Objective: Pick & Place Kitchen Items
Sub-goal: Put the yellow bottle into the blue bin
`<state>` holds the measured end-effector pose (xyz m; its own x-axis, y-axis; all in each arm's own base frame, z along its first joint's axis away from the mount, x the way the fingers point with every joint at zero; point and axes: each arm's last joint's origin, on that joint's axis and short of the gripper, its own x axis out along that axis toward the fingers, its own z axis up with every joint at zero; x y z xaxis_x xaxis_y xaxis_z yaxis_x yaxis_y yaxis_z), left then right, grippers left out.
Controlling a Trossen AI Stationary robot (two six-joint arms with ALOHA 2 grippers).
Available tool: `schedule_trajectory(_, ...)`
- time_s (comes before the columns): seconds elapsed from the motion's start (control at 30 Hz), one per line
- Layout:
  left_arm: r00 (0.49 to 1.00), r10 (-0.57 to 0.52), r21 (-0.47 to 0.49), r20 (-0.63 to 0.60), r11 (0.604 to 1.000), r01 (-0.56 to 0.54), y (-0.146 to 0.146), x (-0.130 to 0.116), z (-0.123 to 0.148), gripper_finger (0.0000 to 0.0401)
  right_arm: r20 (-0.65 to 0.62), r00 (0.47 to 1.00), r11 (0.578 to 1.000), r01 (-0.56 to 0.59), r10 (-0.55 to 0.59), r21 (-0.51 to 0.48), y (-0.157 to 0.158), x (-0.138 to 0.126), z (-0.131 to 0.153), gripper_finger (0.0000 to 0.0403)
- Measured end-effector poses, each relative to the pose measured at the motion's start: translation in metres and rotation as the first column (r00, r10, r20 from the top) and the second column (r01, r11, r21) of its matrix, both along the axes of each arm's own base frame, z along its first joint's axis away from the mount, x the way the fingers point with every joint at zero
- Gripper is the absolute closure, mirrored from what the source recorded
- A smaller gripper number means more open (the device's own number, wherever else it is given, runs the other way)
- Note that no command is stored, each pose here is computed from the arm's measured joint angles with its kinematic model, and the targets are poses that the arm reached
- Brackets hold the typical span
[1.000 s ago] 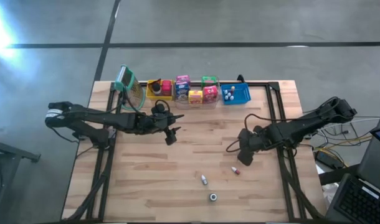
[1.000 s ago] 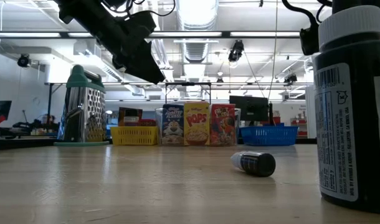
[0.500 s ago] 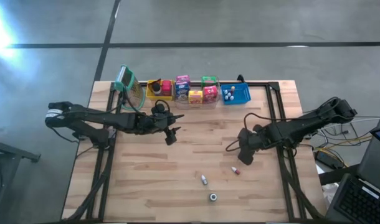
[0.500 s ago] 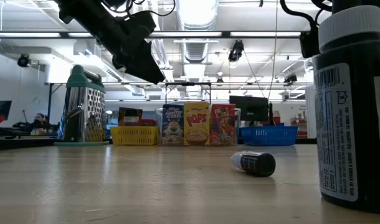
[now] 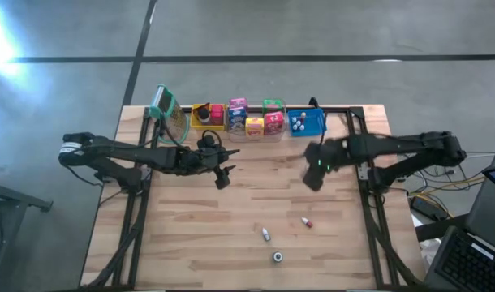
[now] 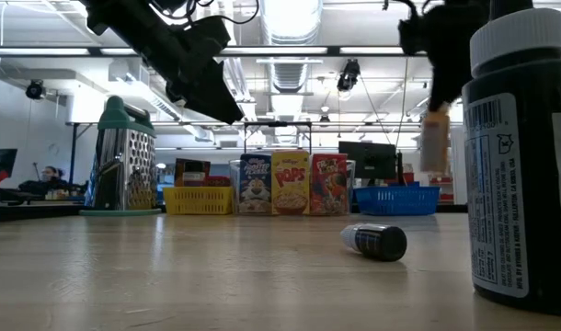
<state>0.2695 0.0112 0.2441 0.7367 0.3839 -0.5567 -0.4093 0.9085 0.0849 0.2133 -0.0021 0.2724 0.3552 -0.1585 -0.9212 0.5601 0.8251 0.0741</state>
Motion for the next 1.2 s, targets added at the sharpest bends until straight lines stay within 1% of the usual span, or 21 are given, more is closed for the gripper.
schedule_trajectory(0.13, 1.000, 0.000, 0.000, 0.001, 1.000, 0.000, 0.000, 0.000, 0.000, 0.0158, -0.002, 0.998, 0.997, 0.068, -0.069, -0.034, -0.031, -0.003, 0.023, 0.0283)
schedule_trajectory(0.23, 1.000, 0.000, 0.000, 0.000, 1.000, 0.000, 0.000, 0.000, 0.000, 0.0158, 0.021, 0.992, 0.990, 0.126, -0.125, -0.060, -0.055, -0.007, 0.036, 0.0287)
schedule_trajectory(0.43, 1.000, 0.000, 0.000, 0.000, 1.000, 0.000, 0.000, 0.000, 0.000, 0.0158, 0.053, 0.970, 0.964, 0.243, -0.239, -0.103, -0.096, -0.019, 0.047, 0.0291)
schedule_trajectory(0.57, 1.000, 0.000, 0.000, 0.000, 1.000, 0.000, 0.000, 0.000, 0.000, 0.0158, 0.054, 0.949, 0.943, 0.315, -0.311, -0.106, -0.117, -0.029, 0.042, 0.0285)
schedule_trajectory(0.63, 1.000, 0.000, 0.000, 0.000, 1.000, 0.000, 0.000, 0.000, 0.000, 0.0158, 0.055, 0.944, 0.937, 0.330, -0.326, -0.110, -0.125, -0.033, 0.037, 0.0286)
schedule_trajectory(0.73, 1.000, 0.000, 0.000, 0.000, 1.000, 0.000, 0.000, 0.000, 0.000, 0.0158, 0.095, 0.941, 0.938, 0.333, -0.324, -0.099, -0.137, -0.036, 0.033, 0.0291)
schedule_trajectory(0.87, 1.000, 0.000, 0.000, 0.000, 1.000, 0.000, 0.000, 0.000, 0.000, 0.0158, 0.139, 0.923, 0.922, 0.373, -0.358, -0.102, -0.153, -0.043, 0.032, 0.0289)
schedule_trajectory(0.93, 1.000, 0.000, 0.000, 0.000, 1.000, 0.000, 0.000, 0.000, 0.000, 0.0158, 0.117, 0.918, 0.915, 0.391, -0.379, -0.100, -0.160, -0.045, 0.028, 0.0286)
schedule_trajectory(1.0, 1.000, 0.000, 0.000, 0.000, 1.000, 0.000, 0.000, 0.000, 0.000, 0.0158, 0.078, 0.921, 0.918, 0.387, -0.381, -0.088, -0.167, -0.044, 0.021, 0.0286)
schedule_trajectory(1.2, 1.000, 0.000, 0.000, 0.000, 1.000, 0.000, 0.000, 0.000, 0.000, 0.0158, 0.021, 0.942, 0.938, 0.337, -0.336, -0.086, -0.192, -0.026, 0.007, 0.0290)
